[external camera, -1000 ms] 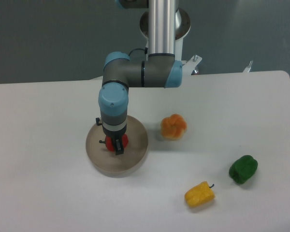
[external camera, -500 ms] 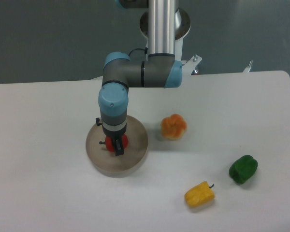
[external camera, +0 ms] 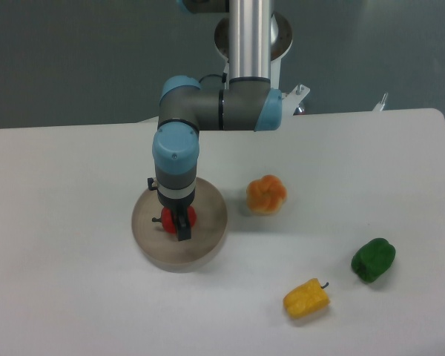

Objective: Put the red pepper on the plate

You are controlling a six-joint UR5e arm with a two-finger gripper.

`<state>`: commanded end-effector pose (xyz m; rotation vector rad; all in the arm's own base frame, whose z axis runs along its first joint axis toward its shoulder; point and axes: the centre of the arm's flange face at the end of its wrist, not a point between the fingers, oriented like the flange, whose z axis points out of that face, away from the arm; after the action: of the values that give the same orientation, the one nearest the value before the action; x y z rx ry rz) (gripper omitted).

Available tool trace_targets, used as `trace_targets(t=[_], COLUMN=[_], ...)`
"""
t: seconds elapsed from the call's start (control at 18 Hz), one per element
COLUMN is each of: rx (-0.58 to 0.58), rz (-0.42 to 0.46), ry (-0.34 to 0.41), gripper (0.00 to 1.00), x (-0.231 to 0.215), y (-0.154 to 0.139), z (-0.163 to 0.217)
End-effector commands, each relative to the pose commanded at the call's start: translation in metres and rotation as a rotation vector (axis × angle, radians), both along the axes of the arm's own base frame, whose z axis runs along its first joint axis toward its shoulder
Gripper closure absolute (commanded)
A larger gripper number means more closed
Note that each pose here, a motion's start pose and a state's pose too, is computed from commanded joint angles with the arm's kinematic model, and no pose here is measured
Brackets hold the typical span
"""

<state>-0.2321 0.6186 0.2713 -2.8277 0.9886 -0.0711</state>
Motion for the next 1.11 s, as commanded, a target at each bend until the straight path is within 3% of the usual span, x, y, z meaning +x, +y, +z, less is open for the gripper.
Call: trace_targets(t=[0.61, 0.94, 1.11], rx=[0.107, 0.156, 0.162], rz=[0.221, 0.275, 0.252], ry=[0.091, 0.158, 0.193], gripper=[0.0, 0.0, 0.0], x=[-0.153, -0.221, -0.258], y=[-0.057, -0.068, -0.096], z=[0.071, 0.098, 0.108])
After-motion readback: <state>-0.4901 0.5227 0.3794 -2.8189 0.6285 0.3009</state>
